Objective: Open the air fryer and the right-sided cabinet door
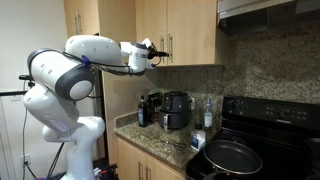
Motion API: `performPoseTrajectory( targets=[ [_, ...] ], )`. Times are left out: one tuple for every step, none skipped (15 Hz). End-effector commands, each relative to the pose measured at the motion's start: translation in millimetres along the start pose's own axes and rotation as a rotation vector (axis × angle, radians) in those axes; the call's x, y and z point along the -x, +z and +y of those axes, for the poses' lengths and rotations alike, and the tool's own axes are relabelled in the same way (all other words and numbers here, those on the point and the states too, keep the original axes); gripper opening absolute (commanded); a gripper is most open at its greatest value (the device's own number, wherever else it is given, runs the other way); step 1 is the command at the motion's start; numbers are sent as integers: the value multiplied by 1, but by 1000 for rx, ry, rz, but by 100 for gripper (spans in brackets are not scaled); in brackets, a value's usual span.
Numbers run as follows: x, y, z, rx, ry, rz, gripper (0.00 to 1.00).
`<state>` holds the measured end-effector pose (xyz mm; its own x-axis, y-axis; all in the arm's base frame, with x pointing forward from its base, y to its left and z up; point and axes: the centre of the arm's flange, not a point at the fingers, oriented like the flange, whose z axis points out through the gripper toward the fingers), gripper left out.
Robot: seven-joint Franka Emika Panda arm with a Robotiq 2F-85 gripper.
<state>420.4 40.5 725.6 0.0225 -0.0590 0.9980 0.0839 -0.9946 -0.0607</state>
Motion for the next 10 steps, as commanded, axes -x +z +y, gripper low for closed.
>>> performPoseTrajectory(
  targets=[
    [-28, 17, -28, -143, -47, 80, 100],
    [-40, 23, -38, -154, -56, 112, 100],
    [-51, 28, -43, -156, -51, 139, 100],
    [-62, 38, -45, -125, -41, 185, 100],
    [-71, 46, -44, -85, -25, 215, 100],
    [-56, 10, -40, -133, -29, 155, 100],
    [-66, 17, -41, -118, -19, 182, 100],
    [-72, 21, -41, -109, -14, 197, 100],
    [-75, 23, -41, -105, -15, 202, 100],
    [-66, 27, -37, -95, -15, 154, 100]
  ],
)
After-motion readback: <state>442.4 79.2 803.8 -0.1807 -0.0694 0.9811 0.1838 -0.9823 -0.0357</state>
